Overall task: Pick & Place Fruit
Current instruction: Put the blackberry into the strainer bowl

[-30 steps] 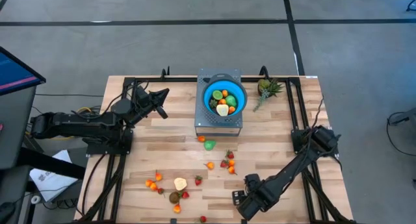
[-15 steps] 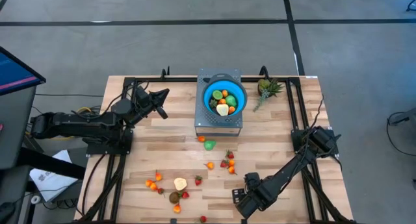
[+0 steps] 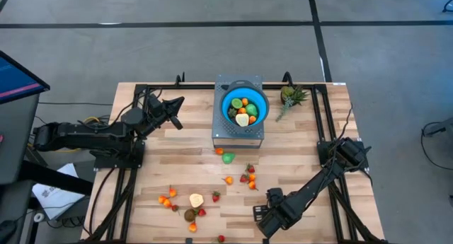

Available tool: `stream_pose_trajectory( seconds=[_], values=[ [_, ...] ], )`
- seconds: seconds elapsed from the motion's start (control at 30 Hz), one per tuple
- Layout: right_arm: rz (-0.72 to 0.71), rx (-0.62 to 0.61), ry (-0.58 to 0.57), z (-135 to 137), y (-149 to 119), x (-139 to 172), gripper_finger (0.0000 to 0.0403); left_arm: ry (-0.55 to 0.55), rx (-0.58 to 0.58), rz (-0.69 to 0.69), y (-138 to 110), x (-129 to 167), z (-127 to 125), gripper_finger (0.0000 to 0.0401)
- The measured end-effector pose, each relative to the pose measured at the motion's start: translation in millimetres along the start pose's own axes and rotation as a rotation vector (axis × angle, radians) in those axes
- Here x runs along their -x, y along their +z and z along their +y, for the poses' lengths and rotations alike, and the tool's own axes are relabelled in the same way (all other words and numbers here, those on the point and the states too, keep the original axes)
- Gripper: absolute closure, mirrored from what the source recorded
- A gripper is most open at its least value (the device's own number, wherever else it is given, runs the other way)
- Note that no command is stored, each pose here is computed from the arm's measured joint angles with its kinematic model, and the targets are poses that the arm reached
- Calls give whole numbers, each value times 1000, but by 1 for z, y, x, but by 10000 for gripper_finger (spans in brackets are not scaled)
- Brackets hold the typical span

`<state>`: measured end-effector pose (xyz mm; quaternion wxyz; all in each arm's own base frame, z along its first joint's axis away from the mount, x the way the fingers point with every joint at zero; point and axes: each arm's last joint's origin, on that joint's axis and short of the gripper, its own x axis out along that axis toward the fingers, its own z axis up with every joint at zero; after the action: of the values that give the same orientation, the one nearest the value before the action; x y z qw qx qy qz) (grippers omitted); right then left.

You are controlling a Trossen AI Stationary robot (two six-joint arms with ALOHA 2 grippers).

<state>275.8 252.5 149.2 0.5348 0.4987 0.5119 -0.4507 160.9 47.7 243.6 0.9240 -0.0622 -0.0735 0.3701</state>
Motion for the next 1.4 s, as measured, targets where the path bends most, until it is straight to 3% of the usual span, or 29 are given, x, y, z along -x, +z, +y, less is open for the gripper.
stream_pose_trajectory(
  seconds=[0.2, 0.57, 1.0, 1.4],
  values=[
    [-12, -1, -16, -3, 2, -3, 204, 0, 0, 0, 0, 0, 0, 399],
    [3, -1, -1, -4, 2, -9, 195, 0, 0, 0, 0, 0, 0, 399],
    [6, -2, 2, -3, 2, -9, 280, 0, 0, 0, 0, 0, 0, 399],
    [5, -2, 2, -4, 2, -9, 287, 0, 0, 0, 0, 0, 0, 399]
  ],
)
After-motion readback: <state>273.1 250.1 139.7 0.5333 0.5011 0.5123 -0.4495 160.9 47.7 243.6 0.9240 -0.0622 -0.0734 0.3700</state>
